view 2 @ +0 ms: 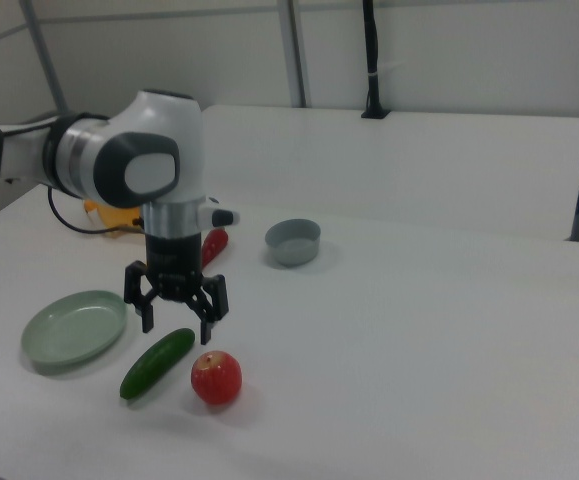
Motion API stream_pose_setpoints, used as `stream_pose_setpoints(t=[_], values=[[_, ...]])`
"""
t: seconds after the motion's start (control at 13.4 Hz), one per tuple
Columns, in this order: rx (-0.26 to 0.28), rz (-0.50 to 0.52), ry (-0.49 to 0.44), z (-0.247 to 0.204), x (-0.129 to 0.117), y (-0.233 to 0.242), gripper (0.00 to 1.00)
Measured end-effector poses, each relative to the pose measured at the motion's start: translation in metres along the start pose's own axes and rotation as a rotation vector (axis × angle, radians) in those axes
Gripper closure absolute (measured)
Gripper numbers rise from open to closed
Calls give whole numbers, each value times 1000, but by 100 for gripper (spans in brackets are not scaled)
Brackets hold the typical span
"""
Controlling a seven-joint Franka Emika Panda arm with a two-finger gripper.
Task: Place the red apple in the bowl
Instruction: 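Move the open gripper over the red apple and lower it, then close the gripper on the red apple and lift it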
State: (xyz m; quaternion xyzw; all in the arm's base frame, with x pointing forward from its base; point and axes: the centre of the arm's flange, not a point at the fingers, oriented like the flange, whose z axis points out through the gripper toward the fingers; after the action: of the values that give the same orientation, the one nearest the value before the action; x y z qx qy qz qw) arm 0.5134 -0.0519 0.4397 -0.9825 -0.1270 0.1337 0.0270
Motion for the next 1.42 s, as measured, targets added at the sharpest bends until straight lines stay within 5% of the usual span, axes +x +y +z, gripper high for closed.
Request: stream_pose_setpoints(t=[0.45,1.12,1.34,1.42], values=[[-76,8,144,70,8,19,0],[-115,-9,228,103,19,20,0],[-140,-35,229,106,23,19,6],[-144,-38,229,105,24,19,18]])
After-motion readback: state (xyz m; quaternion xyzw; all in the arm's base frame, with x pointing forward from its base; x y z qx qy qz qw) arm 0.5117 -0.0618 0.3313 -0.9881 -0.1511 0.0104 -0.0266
